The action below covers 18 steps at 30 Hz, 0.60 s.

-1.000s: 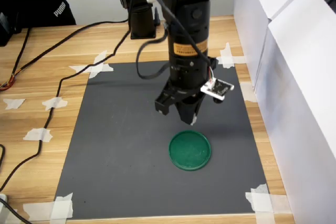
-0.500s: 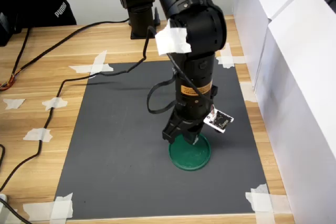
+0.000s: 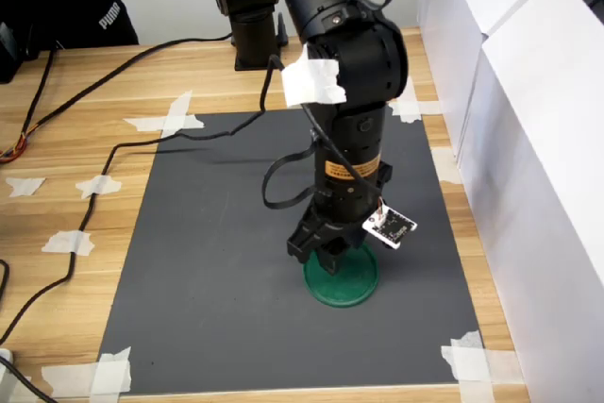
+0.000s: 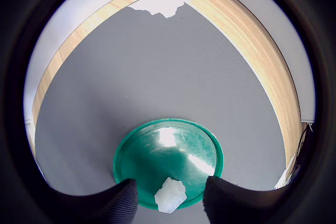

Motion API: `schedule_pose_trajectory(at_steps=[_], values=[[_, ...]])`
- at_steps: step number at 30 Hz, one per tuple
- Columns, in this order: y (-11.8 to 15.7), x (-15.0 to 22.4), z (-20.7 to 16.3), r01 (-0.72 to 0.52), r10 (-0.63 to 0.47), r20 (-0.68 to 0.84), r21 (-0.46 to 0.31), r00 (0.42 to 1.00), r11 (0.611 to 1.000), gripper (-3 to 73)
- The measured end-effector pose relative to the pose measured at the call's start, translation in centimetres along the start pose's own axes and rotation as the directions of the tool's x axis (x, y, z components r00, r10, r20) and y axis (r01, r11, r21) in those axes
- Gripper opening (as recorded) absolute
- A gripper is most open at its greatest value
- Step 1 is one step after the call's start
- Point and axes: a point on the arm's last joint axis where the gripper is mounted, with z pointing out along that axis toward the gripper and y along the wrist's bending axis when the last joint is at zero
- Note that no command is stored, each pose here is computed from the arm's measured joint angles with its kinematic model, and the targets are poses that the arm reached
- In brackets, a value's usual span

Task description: Grasp a white terminal and put it on the green lid.

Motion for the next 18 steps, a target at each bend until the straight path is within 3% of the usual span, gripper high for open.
schedule_pose_trajectory(at_steps=[4,10,15,18], values=[[-0.3,-0.2,-1.8,-0.009,0.008,0.053,0.030,0.999,1.000,61.3],[-1.1,-0.3,-7.9,-0.043,0.012,0.238,0.124,0.971,0.991,60.7],[-0.7,1.2,-12.5,-0.095,0.026,0.364,0.173,0.931,0.980,49.6],[-0.1,2.8,-14.8,-0.133,0.039,0.432,0.189,0.901,0.973,35.3]])
